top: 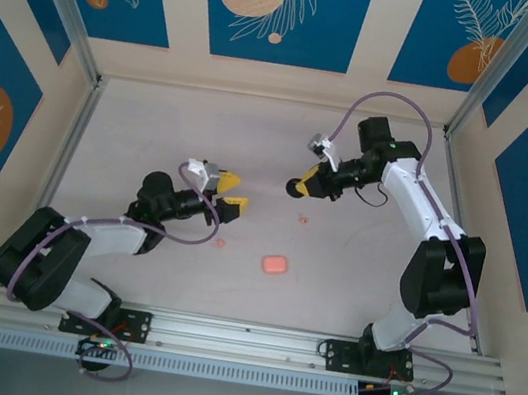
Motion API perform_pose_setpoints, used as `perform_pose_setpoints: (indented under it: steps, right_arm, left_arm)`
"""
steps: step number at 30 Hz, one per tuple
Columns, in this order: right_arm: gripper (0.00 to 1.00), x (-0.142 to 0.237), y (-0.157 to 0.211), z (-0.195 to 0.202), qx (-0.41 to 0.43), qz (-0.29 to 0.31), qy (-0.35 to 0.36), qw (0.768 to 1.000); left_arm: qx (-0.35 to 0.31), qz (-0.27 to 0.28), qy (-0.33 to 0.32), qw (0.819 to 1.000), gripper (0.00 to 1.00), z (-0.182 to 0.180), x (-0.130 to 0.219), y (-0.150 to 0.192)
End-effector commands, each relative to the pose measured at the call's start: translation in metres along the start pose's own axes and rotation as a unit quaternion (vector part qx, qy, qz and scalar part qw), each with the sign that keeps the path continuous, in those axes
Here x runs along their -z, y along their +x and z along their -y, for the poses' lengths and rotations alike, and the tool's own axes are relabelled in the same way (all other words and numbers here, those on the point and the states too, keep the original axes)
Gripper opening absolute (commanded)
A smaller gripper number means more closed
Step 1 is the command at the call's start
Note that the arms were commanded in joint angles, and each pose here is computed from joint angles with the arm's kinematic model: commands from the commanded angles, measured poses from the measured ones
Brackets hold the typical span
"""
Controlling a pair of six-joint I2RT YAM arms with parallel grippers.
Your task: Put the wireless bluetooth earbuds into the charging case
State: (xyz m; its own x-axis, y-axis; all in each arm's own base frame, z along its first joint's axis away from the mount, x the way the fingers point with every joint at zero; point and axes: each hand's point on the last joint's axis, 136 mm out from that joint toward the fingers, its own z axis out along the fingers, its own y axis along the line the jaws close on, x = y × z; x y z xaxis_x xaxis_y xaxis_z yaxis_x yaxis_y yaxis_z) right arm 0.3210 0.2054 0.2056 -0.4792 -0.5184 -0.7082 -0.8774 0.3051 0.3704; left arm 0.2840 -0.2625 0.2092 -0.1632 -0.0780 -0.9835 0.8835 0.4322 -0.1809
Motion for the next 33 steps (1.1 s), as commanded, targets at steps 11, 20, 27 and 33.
perform_pose_setpoints:
  steps: [11, 20, 27, 33]
  right_arm:
    - [0.1, 0.002, 0.097, 0.085, -0.231, -0.099, 0.032, 0.967]
    - [0.1, -0.009, 0.116, 0.11, -0.267, -0.135, 0.01, 0.954]
    - [0.11, -0.012, 0.131, 0.124, -0.291, -0.161, 0.007, 0.943]
    - [0.12, -0.012, 0.139, 0.132, -0.3, -0.171, 0.003, 0.938]
  left_arm:
    - [0.011, -0.165, -0.149, 0.975, 0.67, -0.04, 0.019, 0.029]
    - [0.019, -0.268, -0.172, 0.948, 0.67, -0.041, 0.03, 0.046]
    - [0.009, -0.327, -0.17, 0.93, 0.67, -0.042, 0.032, 0.061]
    - [0.003, -0.368, -0.162, 0.916, 0.67, -0.039, 0.031, 0.069]
